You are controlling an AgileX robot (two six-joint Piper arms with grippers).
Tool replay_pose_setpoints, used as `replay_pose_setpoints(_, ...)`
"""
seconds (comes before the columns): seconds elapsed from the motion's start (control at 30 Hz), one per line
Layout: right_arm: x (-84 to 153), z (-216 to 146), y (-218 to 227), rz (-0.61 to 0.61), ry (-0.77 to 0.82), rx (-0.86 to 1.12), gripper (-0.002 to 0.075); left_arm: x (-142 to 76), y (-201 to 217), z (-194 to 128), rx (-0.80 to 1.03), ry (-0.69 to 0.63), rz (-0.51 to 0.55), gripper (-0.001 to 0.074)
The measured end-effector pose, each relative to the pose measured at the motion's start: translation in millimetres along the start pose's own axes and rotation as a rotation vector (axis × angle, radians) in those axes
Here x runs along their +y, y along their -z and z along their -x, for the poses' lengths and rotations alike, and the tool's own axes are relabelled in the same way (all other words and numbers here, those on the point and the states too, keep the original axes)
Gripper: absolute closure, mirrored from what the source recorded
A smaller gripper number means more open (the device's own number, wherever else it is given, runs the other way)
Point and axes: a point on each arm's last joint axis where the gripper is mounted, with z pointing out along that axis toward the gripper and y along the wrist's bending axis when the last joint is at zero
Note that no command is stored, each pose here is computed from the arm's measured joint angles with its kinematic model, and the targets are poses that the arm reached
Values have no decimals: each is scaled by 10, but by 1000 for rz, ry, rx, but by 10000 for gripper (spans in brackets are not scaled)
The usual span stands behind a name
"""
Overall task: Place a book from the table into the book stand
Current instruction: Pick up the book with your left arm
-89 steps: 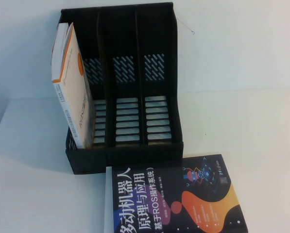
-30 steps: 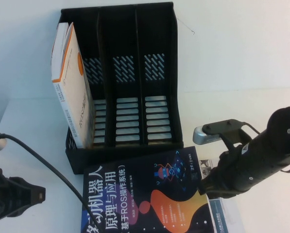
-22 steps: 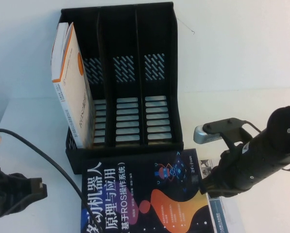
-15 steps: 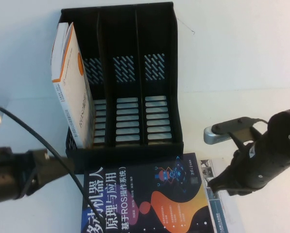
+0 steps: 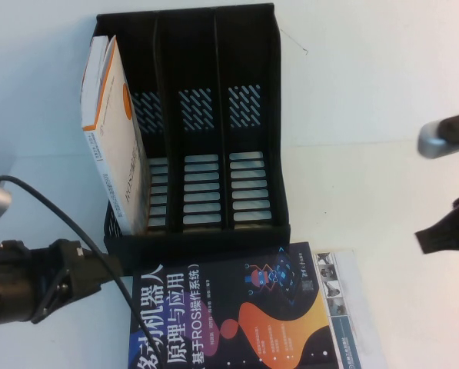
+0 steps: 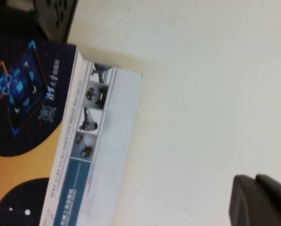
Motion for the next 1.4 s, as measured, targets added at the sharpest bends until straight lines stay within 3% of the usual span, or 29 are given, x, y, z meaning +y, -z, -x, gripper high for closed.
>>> replay_pose_setpoints(0.07,-33,-20,157,5,-9,-41,727,91,-65,16,24,8,45,358)
replay_pose_setpoints(0.13,-70,-53,279,-2,-11,-61,727,192,-150,34,52,33,82,317)
replay_pose_setpoints(0.53,-163,-428,363,-24,-9,-34,727,759,-648,81,179,127,212,340)
replay_pose_setpoints(0.9,-234,-705,492,-17,-55,-72,727,1028,-1072,-6,264,222,35,340)
replay_pose_setpoints(1.2,-265,-747,637,1,-96,-144,727,1080,-1196,-86,338,243,-81,345)
replay_pose_setpoints(1.33,-264,-743,638,3,-101,-148,727,1071,-1195,-89,343,237,-94,418)
replay_pose_setpoints(1.4,-264,-743,638,3,-103,-148,727,1063,-1189,-86,343,236,-107,493)
